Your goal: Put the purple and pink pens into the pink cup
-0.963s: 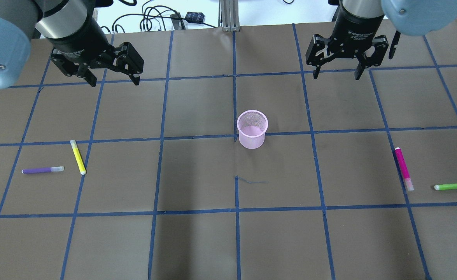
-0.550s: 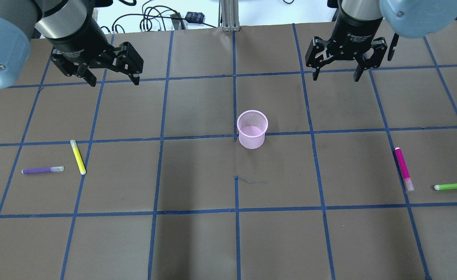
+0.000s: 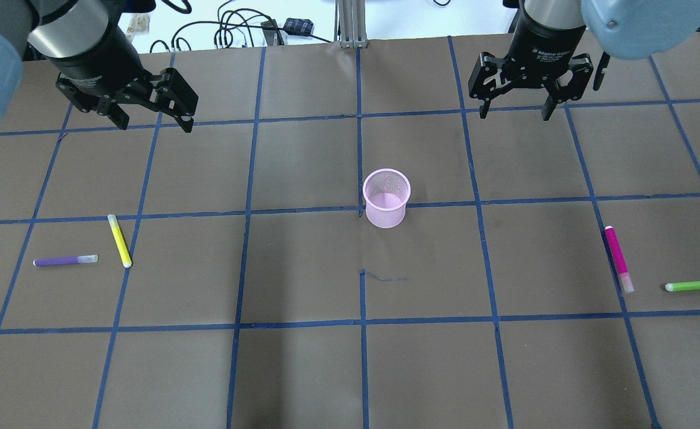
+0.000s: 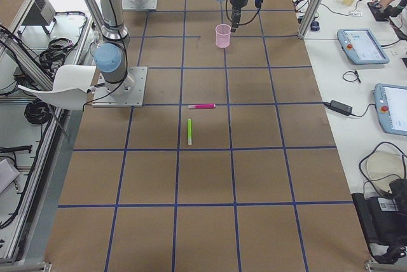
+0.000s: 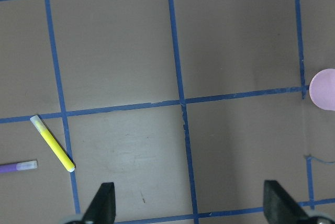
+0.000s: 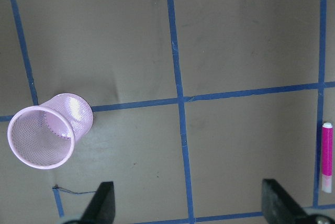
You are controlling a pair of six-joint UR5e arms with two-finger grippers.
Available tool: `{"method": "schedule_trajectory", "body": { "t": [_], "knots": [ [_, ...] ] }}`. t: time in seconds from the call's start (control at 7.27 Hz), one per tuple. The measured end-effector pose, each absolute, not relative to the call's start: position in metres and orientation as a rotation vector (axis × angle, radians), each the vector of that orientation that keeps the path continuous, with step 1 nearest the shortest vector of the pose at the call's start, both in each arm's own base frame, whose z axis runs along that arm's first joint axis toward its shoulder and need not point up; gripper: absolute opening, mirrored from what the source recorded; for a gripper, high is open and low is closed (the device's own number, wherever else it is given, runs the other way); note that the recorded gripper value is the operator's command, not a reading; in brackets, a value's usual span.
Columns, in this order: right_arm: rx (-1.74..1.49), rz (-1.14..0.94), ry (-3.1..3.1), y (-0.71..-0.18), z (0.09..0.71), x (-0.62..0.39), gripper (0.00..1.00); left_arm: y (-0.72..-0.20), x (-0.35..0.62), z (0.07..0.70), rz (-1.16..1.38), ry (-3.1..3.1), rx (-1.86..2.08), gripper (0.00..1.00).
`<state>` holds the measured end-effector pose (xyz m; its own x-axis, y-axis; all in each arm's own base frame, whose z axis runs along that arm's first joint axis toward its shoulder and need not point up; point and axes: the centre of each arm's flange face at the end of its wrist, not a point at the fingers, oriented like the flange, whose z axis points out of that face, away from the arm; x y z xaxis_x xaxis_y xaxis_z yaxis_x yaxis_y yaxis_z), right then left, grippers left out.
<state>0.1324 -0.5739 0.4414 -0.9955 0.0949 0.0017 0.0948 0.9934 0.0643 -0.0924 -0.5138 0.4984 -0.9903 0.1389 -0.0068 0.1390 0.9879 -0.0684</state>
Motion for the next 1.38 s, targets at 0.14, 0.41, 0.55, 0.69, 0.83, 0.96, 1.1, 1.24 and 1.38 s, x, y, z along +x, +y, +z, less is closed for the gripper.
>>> {"method": "schedule_trajectory", "body": {
  "t": [0.14,0.41,0.55,0.69,0.83,0.96,1.1,1.24,1.38],
  "knots": [
    [0.153,0.098,3.132,-0.574,0.441,0.133,1.0,-0.513,-0.072,0.493,-0.087,3.12,0.313,1.0],
    [0.146,0.096,3.135,-0.575,0.439,0.13,1.0,-0.505,-0.015,0.474,-0.03,3.088,0.592,1.0],
    [0.154,0.114,3.137,-0.578,0.432,0.122,1.0,-0.5,0.026,0.461,-0.004,3.076,0.711,1.0],
    [0.187,0.149,3.133,-0.581,0.418,0.107,1.0,-0.496,0.071,0.447,0.01,3.077,0.806,1.0],
    [0.209,0.18,3.128,-0.584,0.403,0.088,1.0,-0.492,0.113,0.432,-0.002,3.077,0.924,1.0],
    [0.207,0.205,3.124,-0.585,0.385,0.07,1.0,-0.489,0.145,0.416,-0.041,3.053,1.085,1.0],
    [0.2,0.212,3.12,-0.585,0.36,0.05,1.0,-0.486,0.171,0.396,-0.118,2.999,1.291,1.0],
    [0.196,0.203,3.119,-0.582,0.332,0.03,1.0,-0.479,0.197,0.368,-0.219,2.946,1.47,1.0],
    [0.188,0.198,3.14,-0.574,0.3,0.011,1.0,-0.471,0.227,0.337,-0.305,2.921,1.569,1.0]
  ]
}}
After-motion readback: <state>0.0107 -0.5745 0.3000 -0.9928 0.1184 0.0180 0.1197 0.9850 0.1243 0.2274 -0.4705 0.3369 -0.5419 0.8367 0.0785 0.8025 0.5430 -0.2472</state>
